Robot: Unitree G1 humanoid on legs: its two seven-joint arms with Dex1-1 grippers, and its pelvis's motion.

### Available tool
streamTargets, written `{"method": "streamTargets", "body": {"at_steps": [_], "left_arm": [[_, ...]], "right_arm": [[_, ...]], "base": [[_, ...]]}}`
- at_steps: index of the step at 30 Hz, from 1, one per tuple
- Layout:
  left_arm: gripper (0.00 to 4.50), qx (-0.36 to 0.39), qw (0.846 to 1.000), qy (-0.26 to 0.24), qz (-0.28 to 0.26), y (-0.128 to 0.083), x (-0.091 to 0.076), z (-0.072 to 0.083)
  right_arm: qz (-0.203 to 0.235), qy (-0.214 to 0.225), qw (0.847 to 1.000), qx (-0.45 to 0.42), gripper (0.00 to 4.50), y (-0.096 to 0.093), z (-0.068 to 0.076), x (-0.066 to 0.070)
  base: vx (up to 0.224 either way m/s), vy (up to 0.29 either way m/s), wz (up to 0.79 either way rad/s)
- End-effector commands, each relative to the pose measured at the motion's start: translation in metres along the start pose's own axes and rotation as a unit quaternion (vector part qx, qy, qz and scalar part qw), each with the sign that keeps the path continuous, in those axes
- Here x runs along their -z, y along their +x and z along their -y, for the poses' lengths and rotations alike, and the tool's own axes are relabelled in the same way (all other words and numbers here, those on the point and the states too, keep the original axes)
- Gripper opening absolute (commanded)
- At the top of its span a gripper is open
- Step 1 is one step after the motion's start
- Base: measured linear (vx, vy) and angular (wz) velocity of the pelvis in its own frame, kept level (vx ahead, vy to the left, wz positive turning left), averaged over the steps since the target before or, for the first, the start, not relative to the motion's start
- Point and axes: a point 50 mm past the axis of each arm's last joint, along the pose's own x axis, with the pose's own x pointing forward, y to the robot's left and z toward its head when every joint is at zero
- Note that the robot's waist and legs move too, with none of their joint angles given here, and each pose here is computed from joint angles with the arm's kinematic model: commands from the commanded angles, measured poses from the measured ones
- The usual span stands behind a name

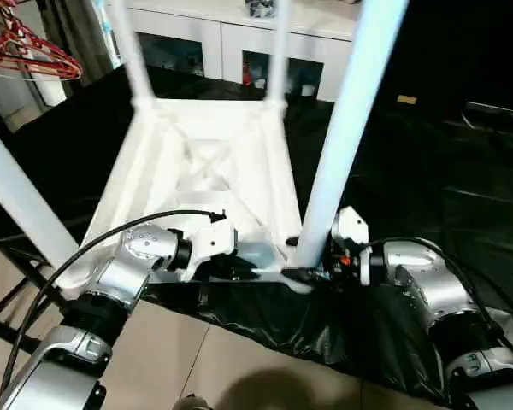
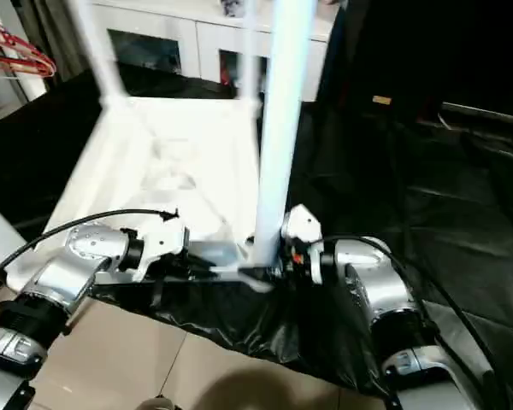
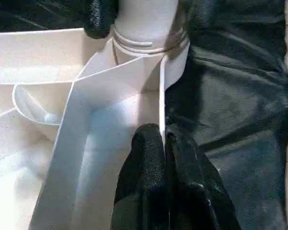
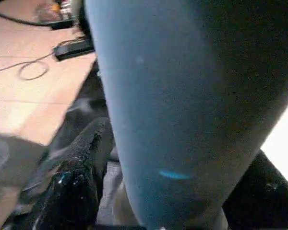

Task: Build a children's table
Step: Rotate leg to tighten

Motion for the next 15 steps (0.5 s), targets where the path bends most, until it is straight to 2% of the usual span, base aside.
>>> {"method": "streamTargets", "body": {"at_steps": [1,4,11,15], "left_arm": [[0.0,0.018,1.0,0.011,0.02,0.002,-0.009,-0.001],[0.0,0.026,0.999,0.011,0.02,0.001,-0.009,0.0],[0.0,0.024,1.0,0.015,0.01,-0.002,-0.009,-0.004],[0.0,0.019,1.0,0.013,0.008,-0.005,-0.007,-0.004]], "right_arm": [[-0.022,0.024,0.996,-0.078,2.87,0.008,-0.017,0.008],[-0.025,0.033,0.994,-0.104,2.79,0.008,-0.022,0.008],[-0.041,0.036,0.991,-0.123,2.16,0.006,-0.026,0.013],[-0.042,0.043,0.99,-0.124,2.09,0.009,-0.028,0.014]], "base": [[0.0,0.0,0.0],[0.0,0.0,0.0],[0.0,0.0,0.0],[0.0,0.0,0.0]]}}
